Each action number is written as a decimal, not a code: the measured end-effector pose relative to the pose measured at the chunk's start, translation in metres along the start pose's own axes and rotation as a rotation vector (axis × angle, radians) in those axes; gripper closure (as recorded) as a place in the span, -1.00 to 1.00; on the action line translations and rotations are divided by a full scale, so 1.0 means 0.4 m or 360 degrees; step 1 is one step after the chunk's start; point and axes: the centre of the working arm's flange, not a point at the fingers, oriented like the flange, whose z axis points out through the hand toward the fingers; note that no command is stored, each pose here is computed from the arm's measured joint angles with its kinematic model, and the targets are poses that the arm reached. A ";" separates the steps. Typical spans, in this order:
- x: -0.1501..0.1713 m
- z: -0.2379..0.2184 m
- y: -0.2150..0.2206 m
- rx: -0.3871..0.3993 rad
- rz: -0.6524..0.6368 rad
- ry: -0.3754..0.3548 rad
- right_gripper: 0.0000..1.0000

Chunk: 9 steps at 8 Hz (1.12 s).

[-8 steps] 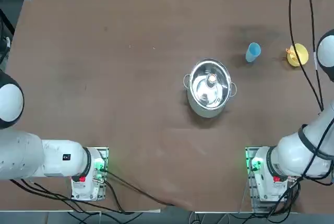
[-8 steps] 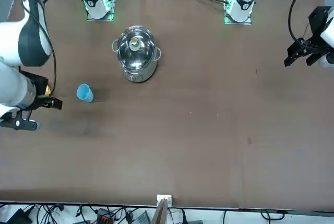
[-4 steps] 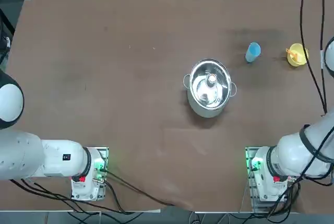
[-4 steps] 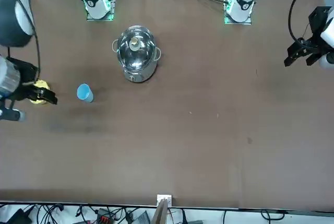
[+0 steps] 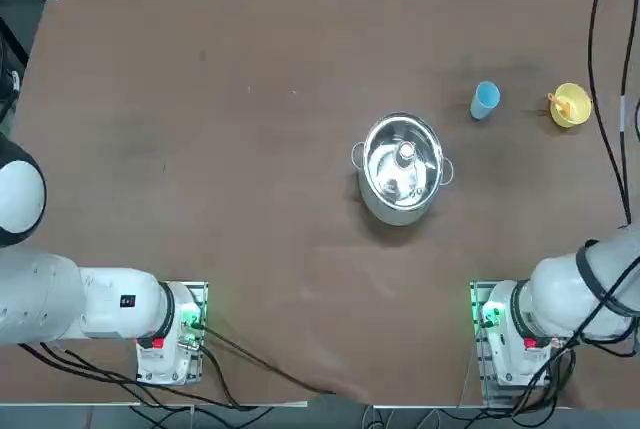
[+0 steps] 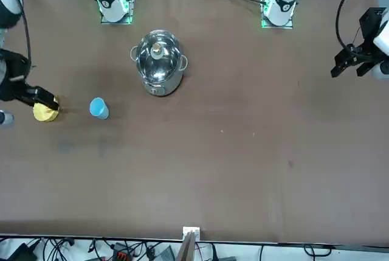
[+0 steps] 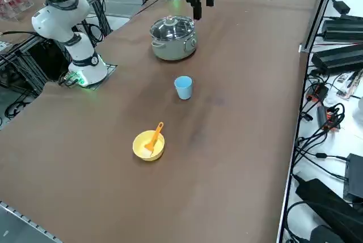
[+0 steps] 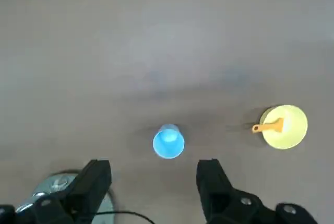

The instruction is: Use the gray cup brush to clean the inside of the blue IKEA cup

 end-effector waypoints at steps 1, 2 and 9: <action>-0.019 -0.016 0.019 0.0013 0.0014 -0.0018 -1.00; -0.035 -0.030 0.036 0.0015 0.0025 -0.0031 -1.00; -0.176 -0.059 0.069 -0.0019 0.0079 -0.0064 -1.00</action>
